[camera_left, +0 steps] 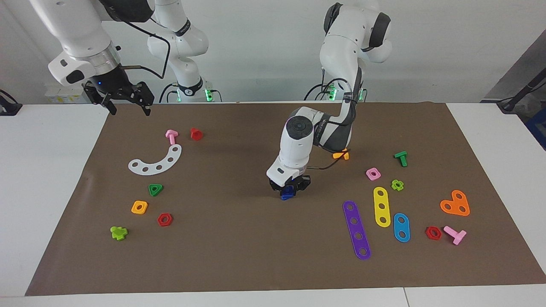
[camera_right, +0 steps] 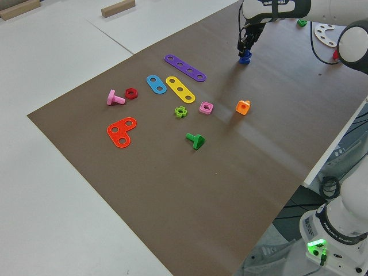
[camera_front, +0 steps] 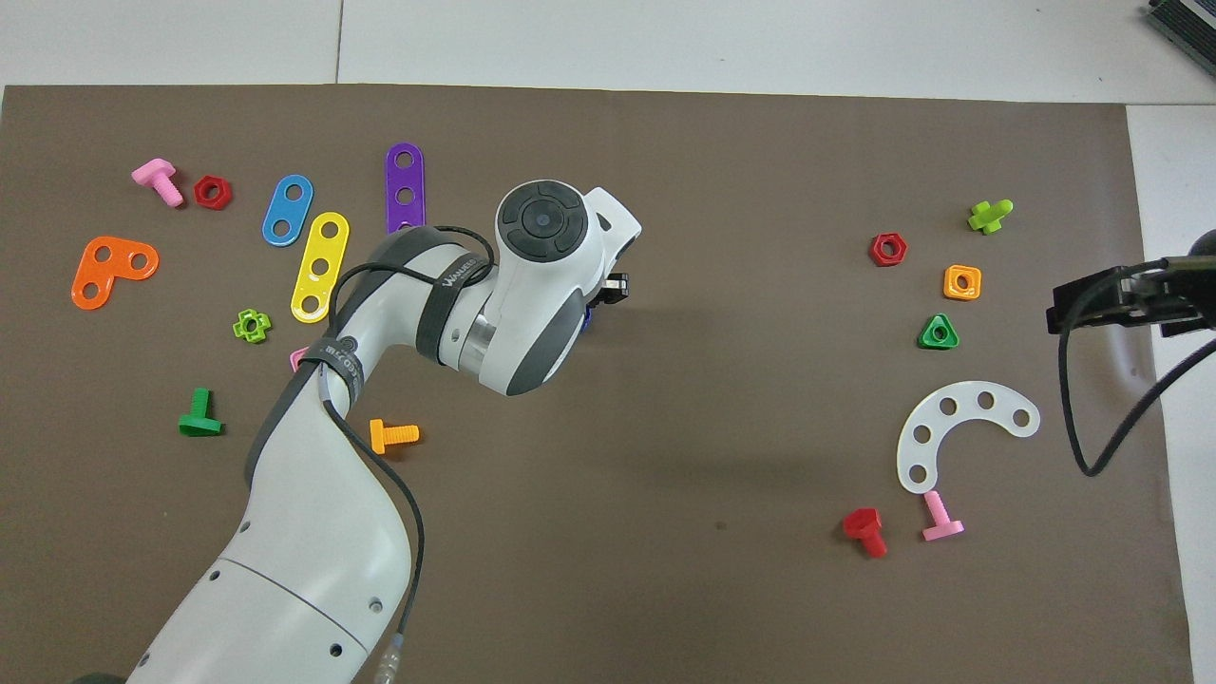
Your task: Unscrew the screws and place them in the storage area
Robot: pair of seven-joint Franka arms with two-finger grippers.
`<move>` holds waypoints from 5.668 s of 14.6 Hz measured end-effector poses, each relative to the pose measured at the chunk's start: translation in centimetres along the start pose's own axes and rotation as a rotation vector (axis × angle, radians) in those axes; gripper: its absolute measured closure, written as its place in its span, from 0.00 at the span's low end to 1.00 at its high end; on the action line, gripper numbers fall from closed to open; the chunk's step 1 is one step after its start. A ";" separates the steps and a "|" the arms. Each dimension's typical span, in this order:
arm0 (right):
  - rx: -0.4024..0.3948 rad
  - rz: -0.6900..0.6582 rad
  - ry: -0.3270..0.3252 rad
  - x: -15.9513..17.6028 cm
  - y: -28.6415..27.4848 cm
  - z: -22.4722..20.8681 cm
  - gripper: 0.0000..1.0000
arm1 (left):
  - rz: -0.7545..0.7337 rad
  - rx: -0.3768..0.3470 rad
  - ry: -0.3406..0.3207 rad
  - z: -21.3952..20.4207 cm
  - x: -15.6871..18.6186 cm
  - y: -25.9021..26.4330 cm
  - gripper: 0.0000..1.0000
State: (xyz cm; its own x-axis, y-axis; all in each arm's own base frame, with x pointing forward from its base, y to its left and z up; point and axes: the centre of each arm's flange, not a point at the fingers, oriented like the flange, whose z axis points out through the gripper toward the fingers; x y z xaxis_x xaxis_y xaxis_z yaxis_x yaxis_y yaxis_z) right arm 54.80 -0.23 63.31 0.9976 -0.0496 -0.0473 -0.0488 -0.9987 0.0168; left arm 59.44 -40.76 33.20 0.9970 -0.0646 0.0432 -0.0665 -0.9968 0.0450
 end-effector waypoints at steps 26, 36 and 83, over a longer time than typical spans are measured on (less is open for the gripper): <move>0.002 0.020 0.028 0.3 1.1 0.0 0.00 | 0.087 0.011 -0.243 1.5 1.2 -23.3 0.53; 0.026 -0.057 0.158 2.8 -18.0 6.4 0.00 | 0.059 -0.008 -0.114 -5.4 3.1 -27.6 0.00; 0.058 -0.037 0.246 9.3 -22.9 20.5 0.81 | 0.001 0.021 -0.061 -29.8 -4.2 -40.4 0.00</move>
State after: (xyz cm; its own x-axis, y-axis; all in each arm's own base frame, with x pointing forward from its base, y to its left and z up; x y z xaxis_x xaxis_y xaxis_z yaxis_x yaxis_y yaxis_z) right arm 64.22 21.85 42.05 0.9801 -0.0155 0.1978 -0.0081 -0.9992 -0.0382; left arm 56.78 1.18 60.97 0.9976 -0.0675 -0.0173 -0.0671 -0.9974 0.0244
